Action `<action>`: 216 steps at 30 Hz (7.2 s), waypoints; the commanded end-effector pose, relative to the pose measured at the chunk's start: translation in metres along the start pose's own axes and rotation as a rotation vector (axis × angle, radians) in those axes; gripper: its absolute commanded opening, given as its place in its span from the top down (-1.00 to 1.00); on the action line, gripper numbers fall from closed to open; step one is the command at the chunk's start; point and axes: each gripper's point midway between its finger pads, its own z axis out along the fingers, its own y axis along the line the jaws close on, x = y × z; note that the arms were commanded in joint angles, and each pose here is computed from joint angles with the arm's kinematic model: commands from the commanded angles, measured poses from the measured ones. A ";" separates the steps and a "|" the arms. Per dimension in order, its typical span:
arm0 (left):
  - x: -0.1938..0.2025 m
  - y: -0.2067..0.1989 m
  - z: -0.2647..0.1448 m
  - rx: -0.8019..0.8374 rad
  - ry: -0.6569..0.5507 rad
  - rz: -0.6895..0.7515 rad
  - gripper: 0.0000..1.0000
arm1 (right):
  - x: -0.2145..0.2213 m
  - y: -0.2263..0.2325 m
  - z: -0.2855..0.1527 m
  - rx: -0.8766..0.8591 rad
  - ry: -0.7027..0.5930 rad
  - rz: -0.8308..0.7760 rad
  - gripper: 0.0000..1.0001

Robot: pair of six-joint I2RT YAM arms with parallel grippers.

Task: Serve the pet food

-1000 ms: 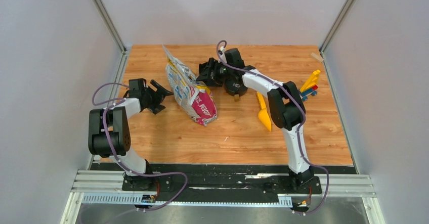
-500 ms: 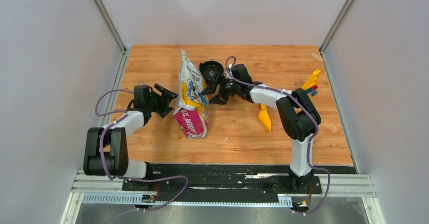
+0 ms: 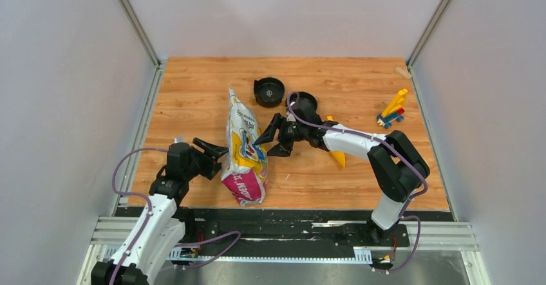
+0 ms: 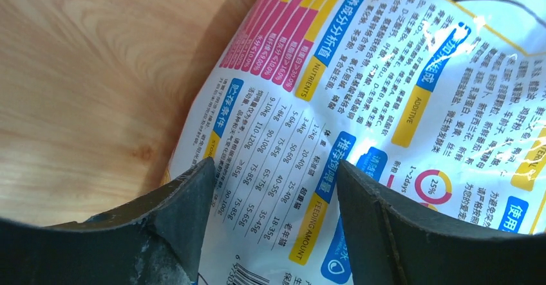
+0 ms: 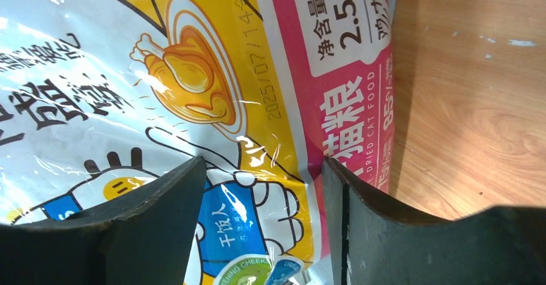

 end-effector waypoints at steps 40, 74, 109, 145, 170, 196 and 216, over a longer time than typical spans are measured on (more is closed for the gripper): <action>-0.007 -0.199 -0.115 0.169 0.191 0.825 -0.34 | 0.019 0.175 -0.116 -0.137 -0.257 -0.638 0.09; 0.006 -0.194 -0.107 0.204 0.252 0.771 0.12 | 0.052 0.189 -0.052 -0.045 -0.198 -0.542 0.56; 0.005 -0.181 -0.105 0.172 0.274 0.836 0.19 | 0.049 0.170 -0.052 0.174 -0.324 -0.618 1.00; 0.034 -0.169 -0.109 0.260 0.400 0.760 0.03 | 0.076 0.210 -0.054 -0.209 -0.197 -0.673 1.00; 0.012 -0.167 -0.119 0.137 0.297 0.787 0.42 | 0.056 0.198 -0.063 -0.112 -0.305 -0.728 1.00; 0.012 -0.168 -0.097 0.134 0.321 0.748 0.27 | 0.077 0.196 -0.051 -0.148 -0.153 -0.711 0.95; 0.015 -0.164 -0.097 0.144 0.324 0.751 0.93 | 0.073 0.190 -0.046 -0.115 -0.141 -0.683 1.00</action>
